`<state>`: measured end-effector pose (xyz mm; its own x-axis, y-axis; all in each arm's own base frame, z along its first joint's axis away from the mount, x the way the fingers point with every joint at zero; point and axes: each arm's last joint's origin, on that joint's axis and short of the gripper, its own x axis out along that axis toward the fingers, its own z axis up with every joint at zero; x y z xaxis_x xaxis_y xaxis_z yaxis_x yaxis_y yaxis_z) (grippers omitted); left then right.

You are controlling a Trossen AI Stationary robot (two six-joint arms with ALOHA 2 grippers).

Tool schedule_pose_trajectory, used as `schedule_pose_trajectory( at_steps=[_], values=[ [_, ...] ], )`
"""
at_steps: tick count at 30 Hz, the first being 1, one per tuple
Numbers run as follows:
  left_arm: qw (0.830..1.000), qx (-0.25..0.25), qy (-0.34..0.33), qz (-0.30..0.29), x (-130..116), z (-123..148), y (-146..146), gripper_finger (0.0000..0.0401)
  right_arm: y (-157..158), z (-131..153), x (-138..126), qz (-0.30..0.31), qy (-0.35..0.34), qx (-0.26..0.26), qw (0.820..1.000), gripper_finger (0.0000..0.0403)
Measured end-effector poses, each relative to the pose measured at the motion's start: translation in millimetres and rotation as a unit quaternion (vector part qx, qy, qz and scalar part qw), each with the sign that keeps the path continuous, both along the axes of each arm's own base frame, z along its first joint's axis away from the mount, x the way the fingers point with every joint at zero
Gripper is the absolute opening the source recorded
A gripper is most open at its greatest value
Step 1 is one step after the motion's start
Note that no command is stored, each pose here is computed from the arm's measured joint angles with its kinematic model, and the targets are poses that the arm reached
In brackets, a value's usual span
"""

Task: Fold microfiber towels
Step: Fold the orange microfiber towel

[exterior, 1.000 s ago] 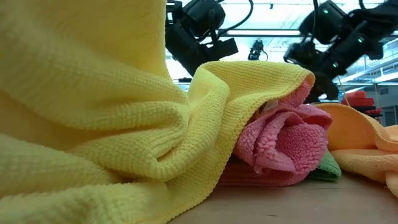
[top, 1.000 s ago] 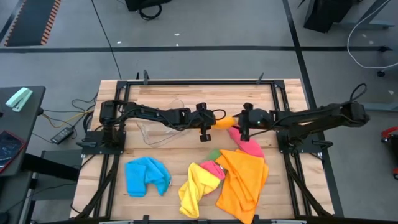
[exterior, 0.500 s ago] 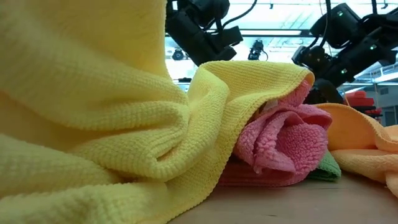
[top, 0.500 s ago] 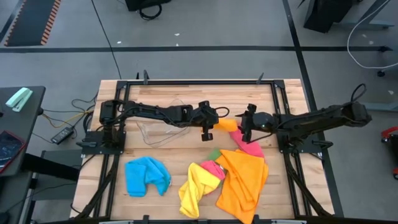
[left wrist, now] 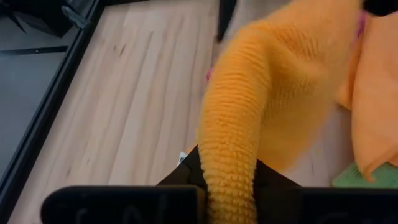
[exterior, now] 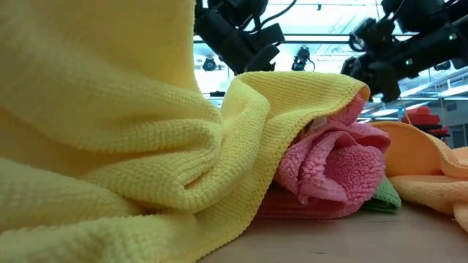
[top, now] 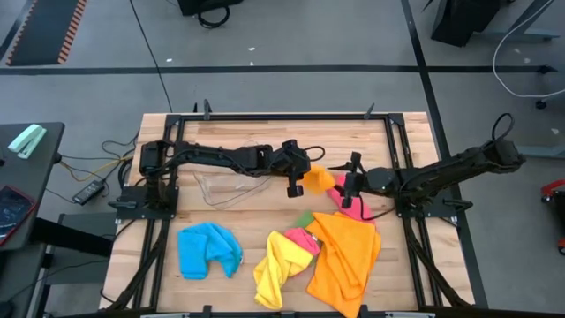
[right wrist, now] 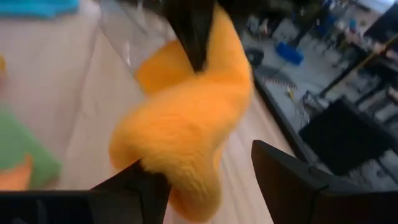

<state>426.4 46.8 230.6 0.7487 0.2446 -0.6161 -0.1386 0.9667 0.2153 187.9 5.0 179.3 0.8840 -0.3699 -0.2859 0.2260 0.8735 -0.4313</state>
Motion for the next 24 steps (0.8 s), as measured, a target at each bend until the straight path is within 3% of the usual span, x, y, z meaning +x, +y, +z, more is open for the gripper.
schedule_pose_trajectory(
  at_steps=[7, 16, 19, 24],
  values=[
    [1.0, -0.01, 0.007, 0.006, -1, -2, 1, 0.0058, -1, 5, 1, -0.002, -0.025, 0.007, 1.0, 0.0201],
    [1.0, -0.014, 0.011, -0.021, 0, -2, -16, 0.0112, -7, 3, 3, 0.055, -0.04, 0.103, 0.992, 0.0022],
    [0.999, -0.015, 0.029, -0.03, -2, -5, -24, 0.0131, -9, 0, 3, 0.064, -0.025, 0.135, 0.988, 0.0011],
    [0.997, -0.033, 0.065, -0.023, -6, -20, -31, 0.0149, -22, -14, -2, 0.029, 0.03, 0.184, 0.982, 0.0013]
  ],
)
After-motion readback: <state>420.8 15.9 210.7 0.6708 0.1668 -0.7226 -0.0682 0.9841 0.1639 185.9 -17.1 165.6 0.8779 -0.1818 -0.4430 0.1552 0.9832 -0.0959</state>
